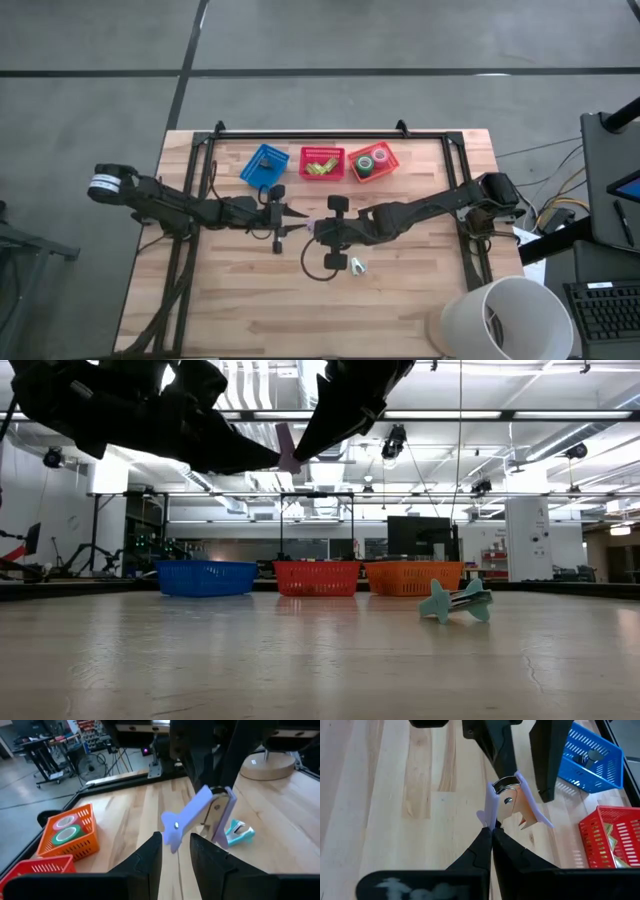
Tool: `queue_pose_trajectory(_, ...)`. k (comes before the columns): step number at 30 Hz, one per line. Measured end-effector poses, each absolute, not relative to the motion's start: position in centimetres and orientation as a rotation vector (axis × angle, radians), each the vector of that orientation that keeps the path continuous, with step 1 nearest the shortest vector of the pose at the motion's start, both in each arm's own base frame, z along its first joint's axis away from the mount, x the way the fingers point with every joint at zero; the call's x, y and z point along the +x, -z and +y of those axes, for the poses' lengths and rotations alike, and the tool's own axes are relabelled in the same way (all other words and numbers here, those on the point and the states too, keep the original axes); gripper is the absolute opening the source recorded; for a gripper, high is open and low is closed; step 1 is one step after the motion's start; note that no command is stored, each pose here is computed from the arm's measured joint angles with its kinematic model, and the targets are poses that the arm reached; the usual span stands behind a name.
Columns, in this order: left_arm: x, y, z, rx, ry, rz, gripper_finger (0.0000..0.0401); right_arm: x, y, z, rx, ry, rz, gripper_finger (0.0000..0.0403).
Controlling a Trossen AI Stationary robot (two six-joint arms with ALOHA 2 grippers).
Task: Pick and place Stapler, Stapler remover, tape
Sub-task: Put the purple staple remover into the blue bin
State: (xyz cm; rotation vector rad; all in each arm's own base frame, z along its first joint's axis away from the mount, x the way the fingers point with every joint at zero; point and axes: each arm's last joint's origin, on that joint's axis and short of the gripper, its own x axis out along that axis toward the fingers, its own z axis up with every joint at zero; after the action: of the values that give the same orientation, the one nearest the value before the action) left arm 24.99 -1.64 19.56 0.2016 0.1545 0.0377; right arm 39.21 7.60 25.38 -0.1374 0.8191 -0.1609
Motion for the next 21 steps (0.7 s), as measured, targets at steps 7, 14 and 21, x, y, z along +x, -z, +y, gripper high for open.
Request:
queue_pose_trajectory(7, 25.08, -19.18, -1.63, 0.204, -0.047, 0.178, 0.0099, 39.26, -25.42, 7.58, -0.135, 0.162, 0.813, 0.0008)
queue_pose_trajectory(14, 25.07, -19.2, -1.59, 0.204, -0.061, 0.177, 0.0062, 39.26, -25.42, 7.58, -0.135, 0.162, 0.813, 0.0008)
queue_pose_trajectory(21, 25.09, -19.3, -1.59, 0.197, -0.063, 0.166, 0.0016, 39.26, -25.43, 7.58, -0.122, 0.169, 0.811, 0.0008)
